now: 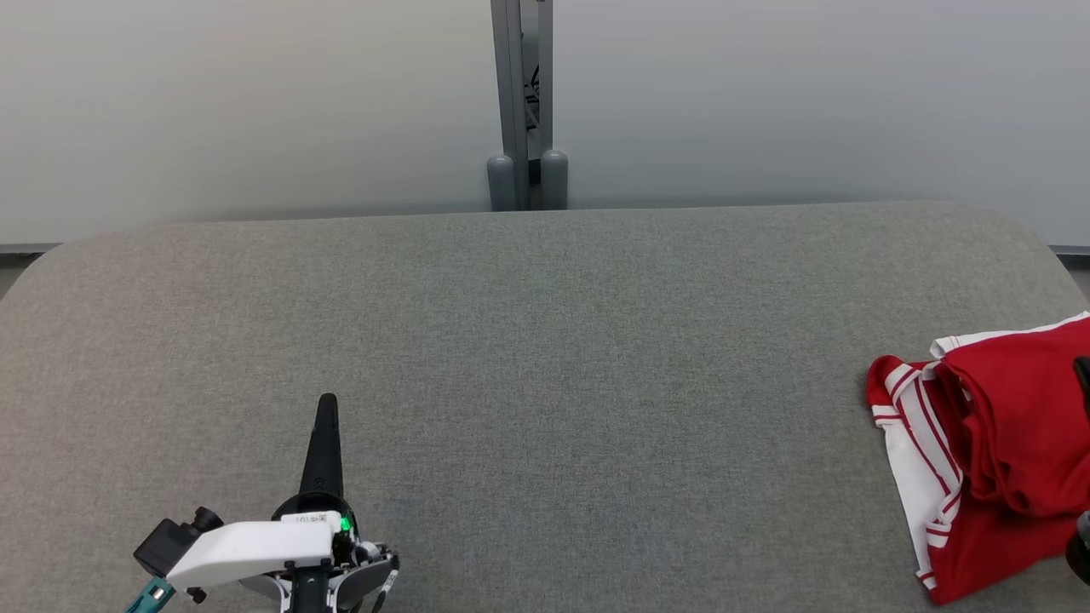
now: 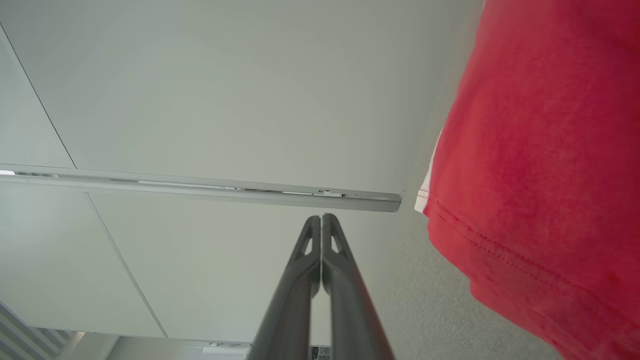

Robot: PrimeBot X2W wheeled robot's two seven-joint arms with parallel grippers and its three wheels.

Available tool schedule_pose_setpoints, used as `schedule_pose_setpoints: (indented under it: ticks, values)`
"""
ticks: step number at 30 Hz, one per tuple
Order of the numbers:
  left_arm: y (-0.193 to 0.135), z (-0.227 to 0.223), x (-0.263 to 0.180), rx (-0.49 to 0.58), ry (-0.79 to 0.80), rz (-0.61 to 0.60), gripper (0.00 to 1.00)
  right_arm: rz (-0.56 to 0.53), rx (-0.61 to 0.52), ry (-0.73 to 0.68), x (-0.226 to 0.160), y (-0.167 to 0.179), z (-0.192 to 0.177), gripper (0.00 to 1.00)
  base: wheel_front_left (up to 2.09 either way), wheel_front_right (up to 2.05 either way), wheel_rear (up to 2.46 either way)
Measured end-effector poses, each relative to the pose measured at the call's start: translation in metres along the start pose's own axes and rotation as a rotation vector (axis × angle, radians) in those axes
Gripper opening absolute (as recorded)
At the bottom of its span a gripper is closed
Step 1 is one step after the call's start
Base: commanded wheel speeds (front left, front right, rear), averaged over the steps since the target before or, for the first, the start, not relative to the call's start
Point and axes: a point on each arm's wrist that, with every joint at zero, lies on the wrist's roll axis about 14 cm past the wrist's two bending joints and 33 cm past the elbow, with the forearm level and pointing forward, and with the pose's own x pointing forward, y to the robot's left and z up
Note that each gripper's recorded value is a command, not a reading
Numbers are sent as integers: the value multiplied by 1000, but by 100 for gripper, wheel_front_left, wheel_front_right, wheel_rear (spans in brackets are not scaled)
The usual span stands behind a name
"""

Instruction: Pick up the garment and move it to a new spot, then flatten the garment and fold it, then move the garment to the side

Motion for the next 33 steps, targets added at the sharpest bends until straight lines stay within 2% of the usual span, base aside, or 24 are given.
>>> schedule_pose_setpoints:
  ticks: [12, 33]
  values:
    - [-2, 1, 3, -83, -18, -5, 0, 40, 75, 0, 3, 6, 5, 0, 0, 0, 0]
    - [-3, 1, 4, -85, -18, -6, 0, 42, 73, 1, 3, 7, 5, 0, 0, 0, 0]
